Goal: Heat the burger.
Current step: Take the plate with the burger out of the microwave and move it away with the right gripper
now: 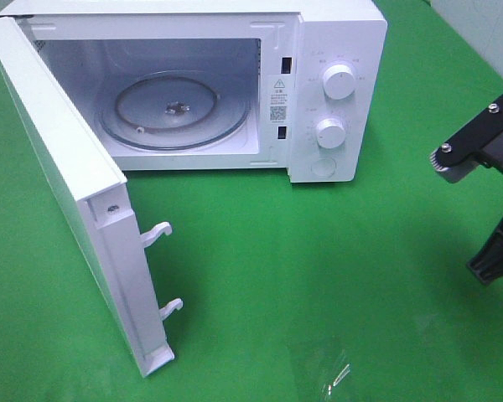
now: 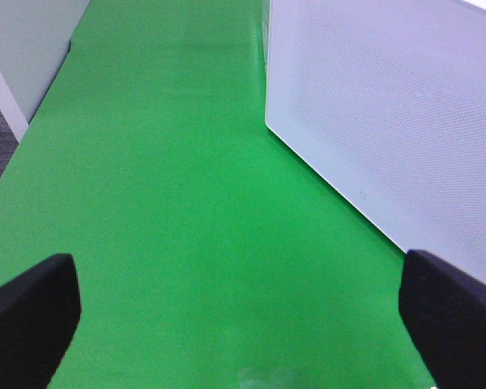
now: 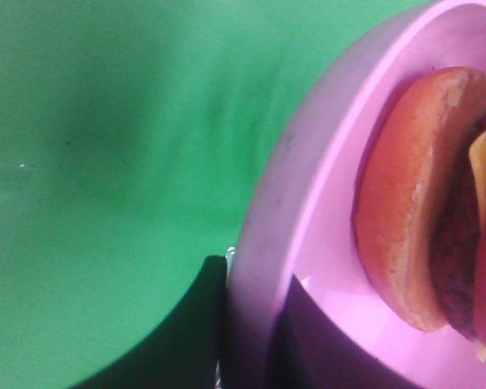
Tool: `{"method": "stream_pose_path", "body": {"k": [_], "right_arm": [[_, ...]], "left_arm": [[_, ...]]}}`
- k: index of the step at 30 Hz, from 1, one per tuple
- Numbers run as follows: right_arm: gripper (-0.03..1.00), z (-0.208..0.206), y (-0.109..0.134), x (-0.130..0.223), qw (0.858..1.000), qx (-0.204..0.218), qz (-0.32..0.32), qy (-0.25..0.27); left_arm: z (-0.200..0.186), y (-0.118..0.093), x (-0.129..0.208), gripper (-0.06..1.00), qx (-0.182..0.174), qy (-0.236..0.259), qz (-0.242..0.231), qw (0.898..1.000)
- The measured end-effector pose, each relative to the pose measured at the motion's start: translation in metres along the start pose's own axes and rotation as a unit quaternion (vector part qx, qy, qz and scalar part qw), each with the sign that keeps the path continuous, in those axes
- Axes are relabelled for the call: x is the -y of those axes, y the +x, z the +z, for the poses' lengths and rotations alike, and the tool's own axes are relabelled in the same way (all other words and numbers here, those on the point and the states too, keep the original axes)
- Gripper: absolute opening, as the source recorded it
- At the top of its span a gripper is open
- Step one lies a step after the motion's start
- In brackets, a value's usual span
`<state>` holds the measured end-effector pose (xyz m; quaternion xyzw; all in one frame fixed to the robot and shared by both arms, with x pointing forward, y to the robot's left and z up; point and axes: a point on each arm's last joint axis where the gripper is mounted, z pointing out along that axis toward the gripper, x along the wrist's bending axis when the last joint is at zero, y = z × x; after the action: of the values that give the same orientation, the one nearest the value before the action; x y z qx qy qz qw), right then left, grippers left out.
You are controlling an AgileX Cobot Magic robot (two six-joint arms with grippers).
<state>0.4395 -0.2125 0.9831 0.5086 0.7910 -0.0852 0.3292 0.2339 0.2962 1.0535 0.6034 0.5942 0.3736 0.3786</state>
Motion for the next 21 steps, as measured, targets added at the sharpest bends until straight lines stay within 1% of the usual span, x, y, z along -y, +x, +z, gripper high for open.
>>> {"method": "stream_pose_path", "body": {"k": [3, 5, 7, 9, 14, 18, 21], "right_arm": [[0.13, 0.007, 0.008, -0.011, 1.0, 0.006, 0.002, 0.012], [0.13, 0.007, 0.008, -0.011, 1.0, 0.006, 0.002, 0.012], [0.13, 0.016, 0.018, -0.024, 1.0, 0.013, 0.0, 0.024], [0.13, 0.023, 0.021, -0.029, 0.999, 0.012, 0.007, 0.032], [0.13, 0.042, 0.021, -0.032, 0.998, 0.005, 0.023, 0.056], [0.13, 0.064, 0.016, -0.031, 0.995, 0.001, 0.05, 0.085], [0.13, 0.071, 0.012, -0.031, 0.993, 0.0, 0.069, 0.093]], "left_arm": [[0.0, 0.0, 0.0, 0.99, 0.0, 0.0, 0.0, 1.0], [0.0, 0.0, 0.0, 0.99, 0.0, 0.0, 0.0, 1.0], [0.0, 0.0, 0.0, 0.99, 0.0, 0.0, 0.0, 1.0], [0.0, 0.0, 0.0, 0.99, 0.0, 0.0, 0.0, 1.0], [0.0, 0.0, 0.0, 0.99, 0.0, 0.0, 0.0, 1.0], [0.0, 0.0, 0.0, 0.99, 0.0, 0.0, 0.0, 1.0], [0.0, 0.0, 0.0, 0.99, 0.0, 0.0, 0.0, 1.0]]}}
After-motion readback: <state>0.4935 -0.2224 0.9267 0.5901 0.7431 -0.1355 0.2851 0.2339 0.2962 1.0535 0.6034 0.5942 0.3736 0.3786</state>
